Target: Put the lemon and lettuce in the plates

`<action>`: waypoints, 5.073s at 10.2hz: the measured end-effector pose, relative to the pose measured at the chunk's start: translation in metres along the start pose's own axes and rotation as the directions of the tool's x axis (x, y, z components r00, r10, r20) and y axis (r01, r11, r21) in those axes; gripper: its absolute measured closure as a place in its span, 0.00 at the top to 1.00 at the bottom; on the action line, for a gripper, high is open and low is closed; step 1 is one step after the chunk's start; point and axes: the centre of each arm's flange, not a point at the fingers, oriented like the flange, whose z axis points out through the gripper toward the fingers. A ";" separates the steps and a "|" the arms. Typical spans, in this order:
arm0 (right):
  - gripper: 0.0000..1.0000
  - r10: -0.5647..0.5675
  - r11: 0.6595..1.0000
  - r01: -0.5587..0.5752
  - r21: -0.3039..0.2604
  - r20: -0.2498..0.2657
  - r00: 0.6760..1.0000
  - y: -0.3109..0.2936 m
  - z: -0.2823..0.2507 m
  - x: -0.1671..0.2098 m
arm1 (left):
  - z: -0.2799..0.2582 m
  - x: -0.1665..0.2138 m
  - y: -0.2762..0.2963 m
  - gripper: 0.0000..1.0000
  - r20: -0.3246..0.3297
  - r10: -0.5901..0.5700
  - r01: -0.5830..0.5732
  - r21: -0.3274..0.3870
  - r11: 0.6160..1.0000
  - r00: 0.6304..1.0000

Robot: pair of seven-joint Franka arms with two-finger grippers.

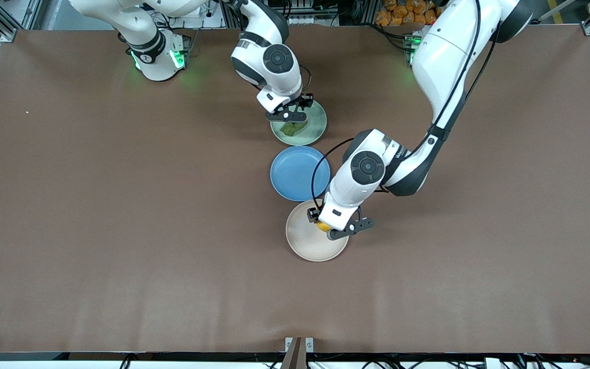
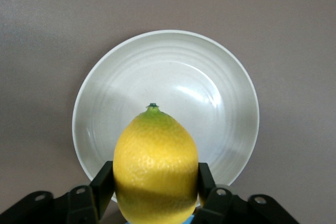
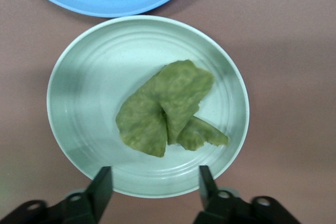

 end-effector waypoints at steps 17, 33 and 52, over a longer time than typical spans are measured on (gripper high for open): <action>1.00 0.130 0.977 -0.121 -0.174 0.040 0.991 0.308 -0.225 0.221 | -0.468 0.064 -0.215 1.00 -0.138 0.232 -0.189 0.268 0.945 0.963; 1.00 -0.040 0.987 0.015 -0.157 -0.155 0.987 0.473 -0.439 0.245 | -0.476 0.071 -0.252 1.00 -0.068 0.324 -0.294 0.277 0.915 0.943; 1.00 -0.032 0.989 -0.007 -0.150 -0.259 0.965 0.480 -0.480 0.223 | -0.463 0.054 -0.257 1.00 0.085 0.325 -0.336 0.200 0.920 0.942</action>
